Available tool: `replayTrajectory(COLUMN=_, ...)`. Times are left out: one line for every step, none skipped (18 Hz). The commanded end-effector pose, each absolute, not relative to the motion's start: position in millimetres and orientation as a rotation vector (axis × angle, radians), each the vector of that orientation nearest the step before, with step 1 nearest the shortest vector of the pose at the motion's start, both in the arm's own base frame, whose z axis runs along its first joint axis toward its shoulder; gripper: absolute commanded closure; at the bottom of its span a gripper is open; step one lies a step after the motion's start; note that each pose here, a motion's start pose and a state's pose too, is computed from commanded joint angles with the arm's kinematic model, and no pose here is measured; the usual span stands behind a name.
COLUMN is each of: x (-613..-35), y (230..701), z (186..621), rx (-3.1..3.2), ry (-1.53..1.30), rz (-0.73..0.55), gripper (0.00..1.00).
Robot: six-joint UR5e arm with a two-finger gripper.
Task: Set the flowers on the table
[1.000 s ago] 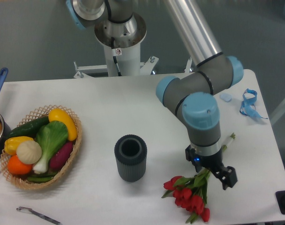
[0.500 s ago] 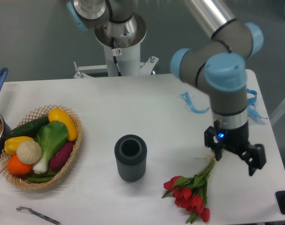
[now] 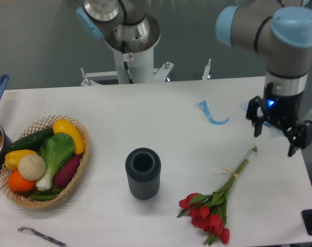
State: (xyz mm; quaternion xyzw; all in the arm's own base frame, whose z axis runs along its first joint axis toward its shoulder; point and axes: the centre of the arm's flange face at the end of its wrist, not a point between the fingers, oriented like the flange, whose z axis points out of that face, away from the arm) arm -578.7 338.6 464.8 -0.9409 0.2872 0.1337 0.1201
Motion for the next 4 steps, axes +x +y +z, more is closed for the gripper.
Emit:
replayTrajectory(x=-580.3, y=322.7, z=464.4, rx=-2.749, ry=0.879, rz=0.365, gripper=0.00)
replayTrajectory(x=-579.9, y=317.7, z=460.4, rx=-2.742, ry=0.906, rz=0.358, gripper=0.00)
replayTrajectory(x=-578.2, y=316.9, z=458.8, rx=-2.733, ry=0.913, rz=0.359, gripper=0.00)
replayTrajectory(x=-577.2, y=317.3, z=458.3, rx=-2.727, ry=0.912, rz=0.357, gripper=0.00)
